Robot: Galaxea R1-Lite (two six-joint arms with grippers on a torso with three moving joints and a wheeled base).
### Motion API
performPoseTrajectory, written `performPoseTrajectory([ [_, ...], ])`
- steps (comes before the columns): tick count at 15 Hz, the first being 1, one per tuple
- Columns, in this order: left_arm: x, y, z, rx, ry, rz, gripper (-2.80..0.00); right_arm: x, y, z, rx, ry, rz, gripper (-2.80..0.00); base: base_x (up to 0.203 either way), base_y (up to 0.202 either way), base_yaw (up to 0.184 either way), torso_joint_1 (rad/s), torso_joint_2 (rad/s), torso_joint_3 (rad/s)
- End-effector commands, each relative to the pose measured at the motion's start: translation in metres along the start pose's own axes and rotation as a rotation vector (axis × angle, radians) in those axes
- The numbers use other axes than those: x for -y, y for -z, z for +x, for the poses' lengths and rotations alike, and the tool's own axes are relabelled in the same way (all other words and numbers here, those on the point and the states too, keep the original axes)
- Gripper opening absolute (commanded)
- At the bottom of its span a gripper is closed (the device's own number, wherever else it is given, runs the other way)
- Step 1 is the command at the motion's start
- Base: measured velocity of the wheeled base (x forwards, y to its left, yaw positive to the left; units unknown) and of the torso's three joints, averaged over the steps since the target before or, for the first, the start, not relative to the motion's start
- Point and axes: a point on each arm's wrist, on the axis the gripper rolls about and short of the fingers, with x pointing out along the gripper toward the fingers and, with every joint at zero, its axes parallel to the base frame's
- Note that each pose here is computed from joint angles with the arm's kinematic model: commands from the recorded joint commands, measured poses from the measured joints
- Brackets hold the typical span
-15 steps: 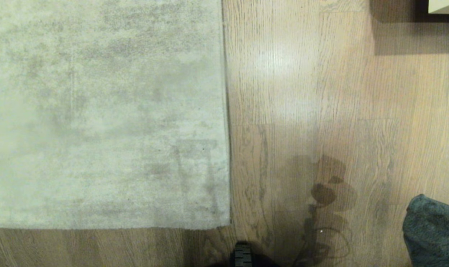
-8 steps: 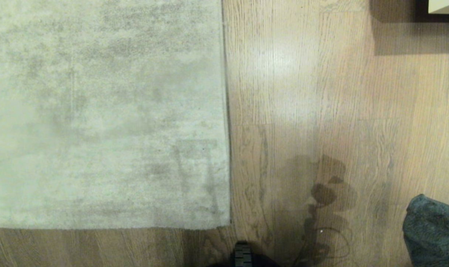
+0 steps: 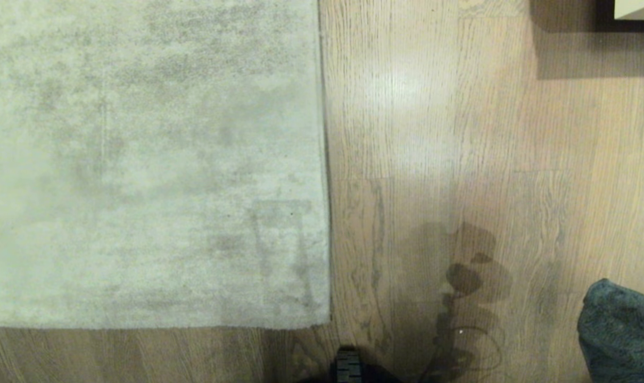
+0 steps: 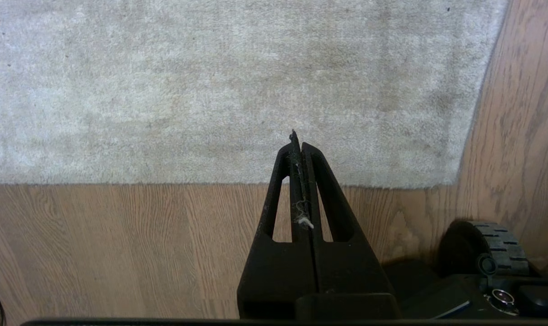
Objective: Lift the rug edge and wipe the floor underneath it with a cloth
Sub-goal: Put down the rag
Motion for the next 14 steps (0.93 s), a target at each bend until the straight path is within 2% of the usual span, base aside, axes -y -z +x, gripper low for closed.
performPoseTrajectory([
  [1, 0.0000, 0.0000, 0.0000, 0.000, 0.000, -0.001, -2.80, 0.0000, -0.0001, 0.0001, -0.001, -0.001, 0.000, -2.80, 0.000, 0.000, 0.000, 0.000, 0.00, 0.000],
  [14, 0.0000, 0.0000, 0.0000, 0.000, 0.000, -0.001, -2.80, 0.0000, -0.0001, 0.0000, 0.001, -0.001, 0.000, -2.80, 0.000, 0.000, 0.000, 0.000, 0.00, 0.000],
])
